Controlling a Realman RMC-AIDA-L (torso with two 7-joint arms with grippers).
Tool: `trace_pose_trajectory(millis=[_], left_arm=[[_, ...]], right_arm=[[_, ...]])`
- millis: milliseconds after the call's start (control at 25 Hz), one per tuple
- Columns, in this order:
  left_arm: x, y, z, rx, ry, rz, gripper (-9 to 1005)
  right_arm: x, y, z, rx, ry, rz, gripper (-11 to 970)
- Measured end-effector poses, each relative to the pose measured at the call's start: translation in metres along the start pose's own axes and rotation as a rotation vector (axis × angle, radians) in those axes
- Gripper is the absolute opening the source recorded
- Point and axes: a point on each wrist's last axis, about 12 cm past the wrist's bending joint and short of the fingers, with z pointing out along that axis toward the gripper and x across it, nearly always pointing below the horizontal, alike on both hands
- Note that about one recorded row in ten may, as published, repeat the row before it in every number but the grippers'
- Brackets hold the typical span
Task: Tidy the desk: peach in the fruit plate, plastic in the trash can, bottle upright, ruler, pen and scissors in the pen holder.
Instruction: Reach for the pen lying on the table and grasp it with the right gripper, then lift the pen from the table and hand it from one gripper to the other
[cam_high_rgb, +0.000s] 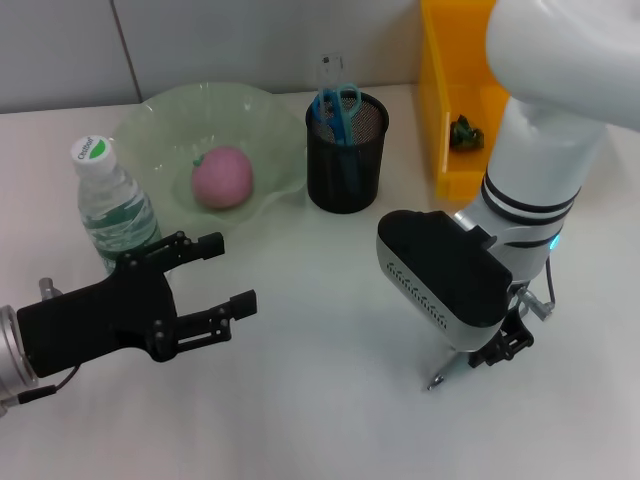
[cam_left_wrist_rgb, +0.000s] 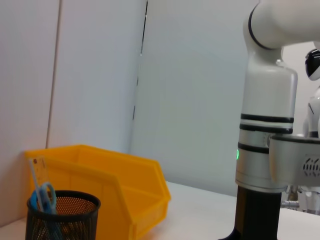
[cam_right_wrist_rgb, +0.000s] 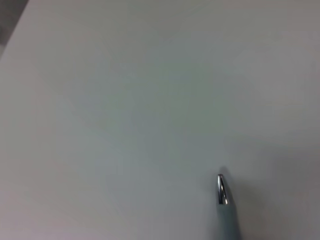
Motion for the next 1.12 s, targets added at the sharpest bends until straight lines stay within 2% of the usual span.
trace_pose_trajectory(millis=[320, 520, 600, 640, 680, 720, 800, 840, 920, 1000, 1040, 1120], left_arm=[[-0.002, 0.0, -0.001, 0.003, -0.009, 0.003, 811], [-0.003, 0.001, 0.0, 0.007, -0.014, 0.006, 811], [-0.005, 0.001, 0.001, 0.005, -0.026, 0.009, 811], [-0.007, 0.002, 0.001, 0.005, -0.039, 0.012, 811], [-0.007, 0.002, 0.001, 0.005, -0.039, 0.012, 811], [-0.008, 0.002, 0.001, 0.006, -0.047, 0.014, 811], [-0.01, 0.001, 0.002, 0.008, -0.069, 0.017, 811], [-0.012, 0.0, 0.002, 0.013, -0.09, 0.019, 811], [-0.014, 0.0, 0.002, 0.019, -0.106, 0.02, 811], [-0.017, -0.002, 0.002, 0.03, -0.133, 0.023, 811], [-0.02, -0.003, 0.002, 0.04, -0.164, 0.028, 811], [-0.02, -0.003, 0.002, 0.04, -0.164, 0.028, 811]], right_arm=[[-0.001, 0.0, -0.003, 0.0, -0.016, 0.004, 216], [0.005, -0.002, -0.018, 0.004, -0.077, 0.058, 178], [0.01, -0.004, -0.035, 0.032, -0.139, 0.102, 148], [0.016, -0.005, -0.055, 0.066, -0.221, 0.149, 133], [0.016, -0.005, -0.055, 0.066, -0.221, 0.149, 133], [0.02, -0.005, -0.065, 0.084, -0.267, 0.172, 133], [0.031, -0.003, -0.083, 0.119, -0.368, 0.221, 133], [0.044, 0.001, -0.099, 0.169, -0.47, 0.266, 133], [0.051, 0.004, -0.105, 0.196, -0.52, 0.288, 133], [0.066, 0.013, -0.115, 0.258, -0.617, 0.336, 133], [0.078, 0.024, -0.119, 0.311, -0.703, 0.377, 133], [0.082, 0.029, -0.119, 0.335, -0.734, 0.394, 133]])
